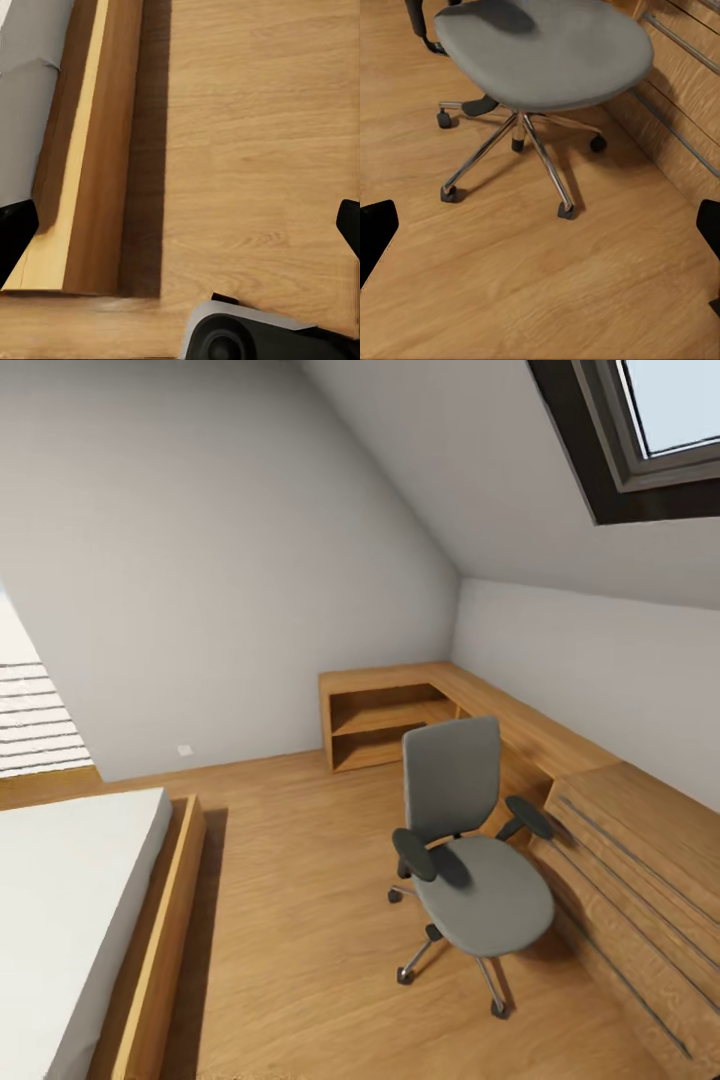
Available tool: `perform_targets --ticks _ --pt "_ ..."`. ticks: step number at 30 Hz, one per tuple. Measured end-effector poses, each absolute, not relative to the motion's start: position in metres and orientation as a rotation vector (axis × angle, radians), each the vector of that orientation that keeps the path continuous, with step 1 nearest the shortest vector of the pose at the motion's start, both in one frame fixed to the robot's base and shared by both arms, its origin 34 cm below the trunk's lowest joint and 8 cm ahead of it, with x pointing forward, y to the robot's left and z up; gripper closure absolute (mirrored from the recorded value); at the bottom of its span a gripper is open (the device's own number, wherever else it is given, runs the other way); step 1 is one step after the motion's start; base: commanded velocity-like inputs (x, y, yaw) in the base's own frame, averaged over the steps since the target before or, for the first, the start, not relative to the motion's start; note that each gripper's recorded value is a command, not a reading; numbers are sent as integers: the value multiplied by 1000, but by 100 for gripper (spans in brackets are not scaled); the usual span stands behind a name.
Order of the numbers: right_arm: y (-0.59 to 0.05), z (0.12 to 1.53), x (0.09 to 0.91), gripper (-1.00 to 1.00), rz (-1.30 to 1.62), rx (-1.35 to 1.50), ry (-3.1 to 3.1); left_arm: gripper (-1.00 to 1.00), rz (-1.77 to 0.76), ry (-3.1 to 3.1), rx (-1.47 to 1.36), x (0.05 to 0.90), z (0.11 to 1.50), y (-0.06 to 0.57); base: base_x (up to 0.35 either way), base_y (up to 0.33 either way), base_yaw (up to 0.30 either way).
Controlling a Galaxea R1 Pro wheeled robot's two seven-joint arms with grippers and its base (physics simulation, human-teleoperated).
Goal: In the bedroom, organize the workspace by keeping the computer under the desk, ensuring the monitor is on the desk, placing the keyboard on the desk next to the monitor, placing the mouse on the desk next to the keyboard, moving the folder from the swivel chair onto the desk next to the mouse, stacking the notebook on top of the folder with the pen on top of the notebook, and positioning the swivel chair next to the desk.
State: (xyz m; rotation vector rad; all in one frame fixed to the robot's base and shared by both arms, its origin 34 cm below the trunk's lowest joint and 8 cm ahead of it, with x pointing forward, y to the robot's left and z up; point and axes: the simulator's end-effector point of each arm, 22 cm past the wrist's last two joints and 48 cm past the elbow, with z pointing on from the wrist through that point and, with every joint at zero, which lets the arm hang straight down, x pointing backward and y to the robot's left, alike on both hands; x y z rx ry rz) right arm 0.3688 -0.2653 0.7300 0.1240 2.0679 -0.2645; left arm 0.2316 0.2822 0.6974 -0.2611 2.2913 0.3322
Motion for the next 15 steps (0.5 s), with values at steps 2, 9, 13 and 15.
perform_targets --ticks 2,9,13,15 --pt "-265 733 374 -100 -261 131 2052 -100 332 2290 -261 232 698 282 0 -276 252" --pt "-265 738 382 -100 -259 143 2029 -100 331 2283 -262 234 698 283 0 -172 236" --pt "-265 740 384 -100 -258 145 2023 -100 331 2278 -261 235 699 283 0 -34 221" --pt "-265 741 385 -100 -258 146 2020 -100 330 2276 -261 236 699 283 0 -14 212"
